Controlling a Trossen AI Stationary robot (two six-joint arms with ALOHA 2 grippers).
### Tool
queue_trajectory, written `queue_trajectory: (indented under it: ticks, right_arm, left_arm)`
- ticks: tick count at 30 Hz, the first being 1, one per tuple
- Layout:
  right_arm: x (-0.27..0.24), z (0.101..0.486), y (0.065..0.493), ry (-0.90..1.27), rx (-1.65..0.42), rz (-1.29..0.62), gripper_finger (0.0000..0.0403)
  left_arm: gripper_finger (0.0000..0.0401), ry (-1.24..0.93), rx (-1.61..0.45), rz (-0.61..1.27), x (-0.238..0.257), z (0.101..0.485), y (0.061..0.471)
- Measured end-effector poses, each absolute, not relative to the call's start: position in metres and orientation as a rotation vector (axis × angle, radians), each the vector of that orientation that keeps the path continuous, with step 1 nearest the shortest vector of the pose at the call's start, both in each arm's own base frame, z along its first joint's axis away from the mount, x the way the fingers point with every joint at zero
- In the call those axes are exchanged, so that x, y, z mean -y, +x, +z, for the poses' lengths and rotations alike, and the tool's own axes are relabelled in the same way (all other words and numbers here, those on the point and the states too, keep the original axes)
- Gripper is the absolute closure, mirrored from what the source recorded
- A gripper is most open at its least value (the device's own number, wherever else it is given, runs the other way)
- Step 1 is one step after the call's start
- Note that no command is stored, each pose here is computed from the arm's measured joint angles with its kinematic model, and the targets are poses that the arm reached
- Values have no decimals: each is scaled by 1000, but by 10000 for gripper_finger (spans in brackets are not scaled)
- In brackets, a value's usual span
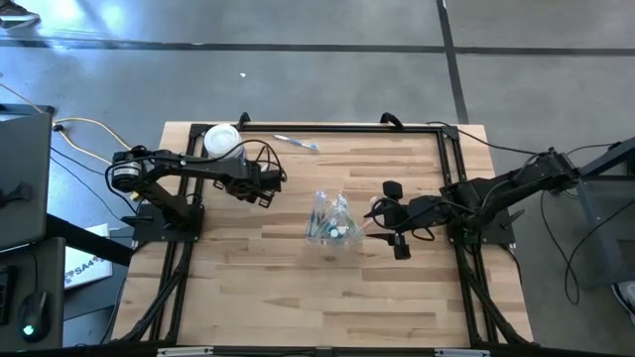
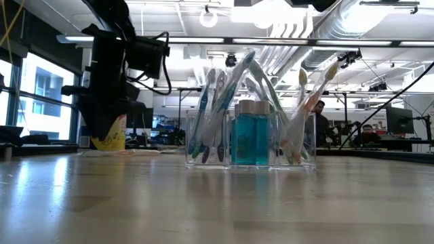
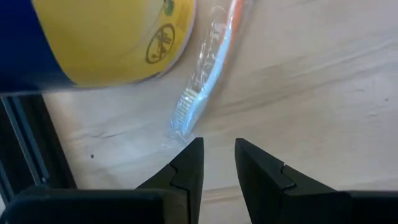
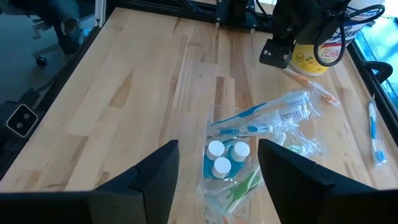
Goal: Pick & Place toothbrushing station
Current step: Put the orange toothbrush into the transparent organizer
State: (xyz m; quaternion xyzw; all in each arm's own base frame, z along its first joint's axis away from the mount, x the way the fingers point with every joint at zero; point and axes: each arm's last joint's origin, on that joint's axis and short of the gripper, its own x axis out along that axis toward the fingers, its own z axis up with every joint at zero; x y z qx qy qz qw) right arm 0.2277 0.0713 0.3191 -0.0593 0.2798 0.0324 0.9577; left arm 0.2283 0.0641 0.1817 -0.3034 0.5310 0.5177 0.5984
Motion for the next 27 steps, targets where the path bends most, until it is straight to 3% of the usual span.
queue_trajectory:
  ticks: [7, 18, 27]
  right_arm:
    - [-71, 319, 228, -120, -570, 66, 190]
    - [-71, 317, 227, -119, -591, 63, 190]
    - [-71, 317, 227, -119, -591, 63, 190]
  left_arm:
    - [302, -751, -1247, 1187, -63, 181, 228]
    - [152, -730, -1266, 1183, -63, 181, 227]
    - [119, -783, -1251, 1162, -62, 181, 229]
